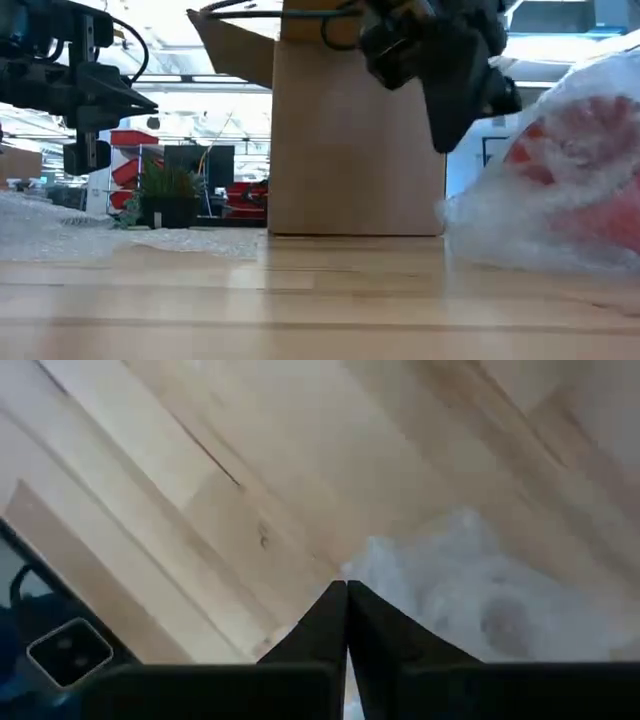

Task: Wrap mug
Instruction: Wrap the red mug with bubble wrap

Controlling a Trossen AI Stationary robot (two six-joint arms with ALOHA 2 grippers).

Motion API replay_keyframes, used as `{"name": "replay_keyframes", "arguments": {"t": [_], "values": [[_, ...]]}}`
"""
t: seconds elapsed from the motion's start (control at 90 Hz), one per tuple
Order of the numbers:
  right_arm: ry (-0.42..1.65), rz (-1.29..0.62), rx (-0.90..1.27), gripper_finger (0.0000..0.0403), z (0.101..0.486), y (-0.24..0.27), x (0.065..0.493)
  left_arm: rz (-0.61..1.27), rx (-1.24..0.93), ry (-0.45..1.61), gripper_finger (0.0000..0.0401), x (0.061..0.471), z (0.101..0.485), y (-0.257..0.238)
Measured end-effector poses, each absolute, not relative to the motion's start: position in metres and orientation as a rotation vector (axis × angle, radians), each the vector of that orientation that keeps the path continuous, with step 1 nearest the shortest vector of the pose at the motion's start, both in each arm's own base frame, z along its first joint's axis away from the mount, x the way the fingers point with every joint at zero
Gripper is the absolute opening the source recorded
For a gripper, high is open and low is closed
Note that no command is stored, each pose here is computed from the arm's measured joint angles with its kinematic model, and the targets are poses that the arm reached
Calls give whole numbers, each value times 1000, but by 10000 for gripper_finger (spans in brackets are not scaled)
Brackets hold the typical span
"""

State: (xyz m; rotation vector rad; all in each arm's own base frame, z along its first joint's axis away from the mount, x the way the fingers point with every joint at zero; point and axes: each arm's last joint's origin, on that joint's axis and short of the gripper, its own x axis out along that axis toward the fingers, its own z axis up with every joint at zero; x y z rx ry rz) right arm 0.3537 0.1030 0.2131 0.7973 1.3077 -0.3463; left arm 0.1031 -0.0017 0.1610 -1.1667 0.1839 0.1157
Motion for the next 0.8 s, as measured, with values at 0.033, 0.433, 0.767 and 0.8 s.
{"name": "replay_keyframes", "arguments": {"t": [0.033,0.433,0.767,0.8], "values": [[1315,-353,793,0,212,103,353,116,-1166,184,0,103,161,-2],[1117,-89,659,0,287,105,332,115,-1163,185,0,103,161,-2],[1108,318,343,79,324,102,319,111,-1118,186,0,103,161,-2],[1137,335,338,98,320,101,321,111,-1118,186,0,103,161,-2]]}}
